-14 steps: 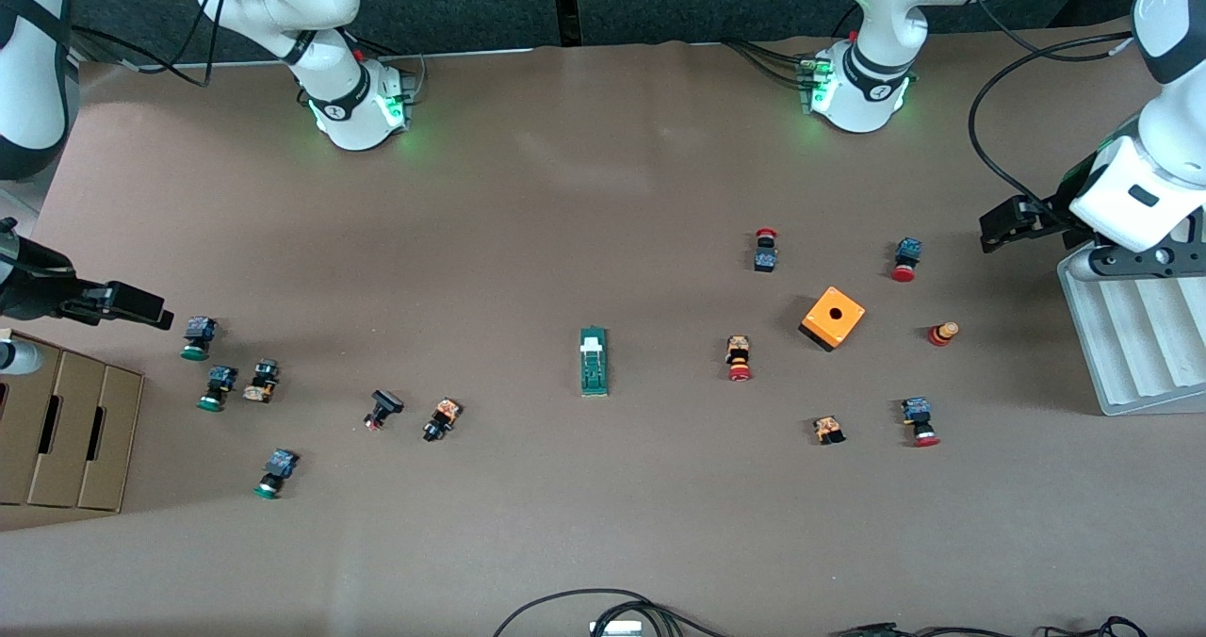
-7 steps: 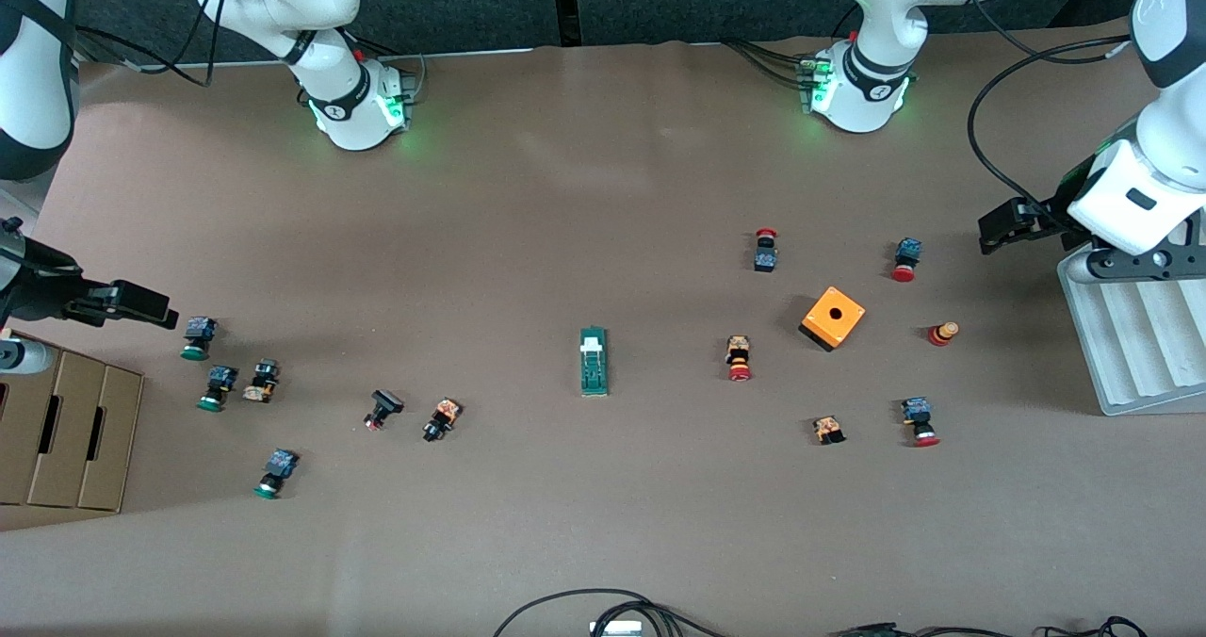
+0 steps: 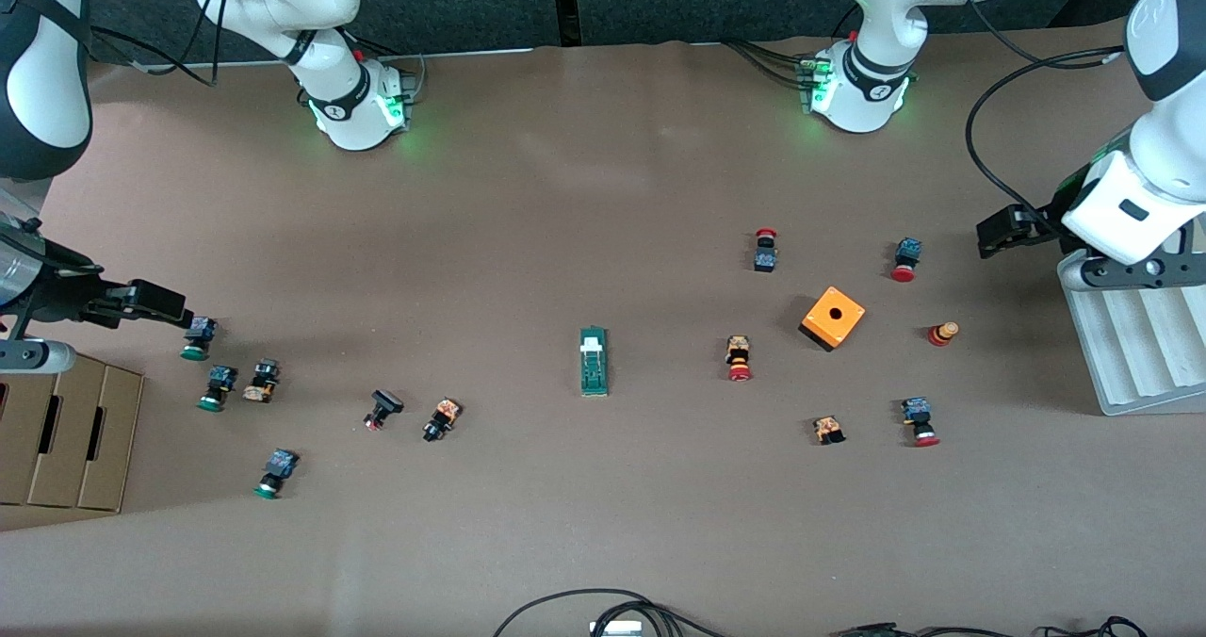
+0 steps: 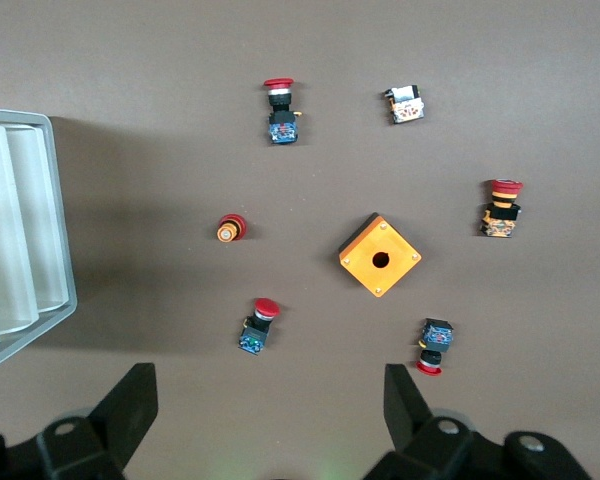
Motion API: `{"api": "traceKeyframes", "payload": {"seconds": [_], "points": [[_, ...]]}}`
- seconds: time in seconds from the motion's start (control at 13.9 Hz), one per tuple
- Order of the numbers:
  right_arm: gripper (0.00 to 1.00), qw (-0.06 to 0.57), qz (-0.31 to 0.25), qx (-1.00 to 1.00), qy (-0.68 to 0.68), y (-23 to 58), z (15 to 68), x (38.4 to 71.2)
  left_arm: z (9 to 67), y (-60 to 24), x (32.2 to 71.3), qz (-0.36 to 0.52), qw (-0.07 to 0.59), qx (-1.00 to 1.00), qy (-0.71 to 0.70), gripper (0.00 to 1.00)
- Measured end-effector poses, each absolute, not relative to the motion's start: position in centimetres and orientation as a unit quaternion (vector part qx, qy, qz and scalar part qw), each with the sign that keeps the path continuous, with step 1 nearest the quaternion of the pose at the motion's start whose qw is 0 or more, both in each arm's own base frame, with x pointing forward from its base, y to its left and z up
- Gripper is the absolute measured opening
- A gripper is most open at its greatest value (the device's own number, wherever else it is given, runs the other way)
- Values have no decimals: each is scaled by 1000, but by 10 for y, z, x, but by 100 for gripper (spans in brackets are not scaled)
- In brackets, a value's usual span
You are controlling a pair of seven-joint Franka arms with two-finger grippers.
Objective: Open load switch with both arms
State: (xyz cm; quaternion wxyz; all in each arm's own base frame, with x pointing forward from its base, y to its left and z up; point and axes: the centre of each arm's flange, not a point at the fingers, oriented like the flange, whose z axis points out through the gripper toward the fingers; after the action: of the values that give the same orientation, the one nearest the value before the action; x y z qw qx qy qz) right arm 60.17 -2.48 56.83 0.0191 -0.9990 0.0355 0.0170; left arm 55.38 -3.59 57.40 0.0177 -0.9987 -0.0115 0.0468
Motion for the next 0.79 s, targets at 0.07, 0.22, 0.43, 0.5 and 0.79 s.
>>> {"api": "traceKeyframes", "payload": {"seconds": [0.07,0.22,0.43,0.5,0.79], "points": [[100,18,16,-999,36,-26,569,602,575,-36,553,48,18,-999,-12,100],[100,10,14,-999,38,-31,571,601,571,-35,549,68,22,-997,-13,100],[100,1,12,-999,38,-33,573,601,561,-31,552,82,33,-996,-16,100],[100,1,8,-999,38,-33,576,601,559,-29,553,83,35,-996,-17,100],[100,1,0,-999,37,-33,585,599,577,-29,557,62,34,-997,-17,100]]}}
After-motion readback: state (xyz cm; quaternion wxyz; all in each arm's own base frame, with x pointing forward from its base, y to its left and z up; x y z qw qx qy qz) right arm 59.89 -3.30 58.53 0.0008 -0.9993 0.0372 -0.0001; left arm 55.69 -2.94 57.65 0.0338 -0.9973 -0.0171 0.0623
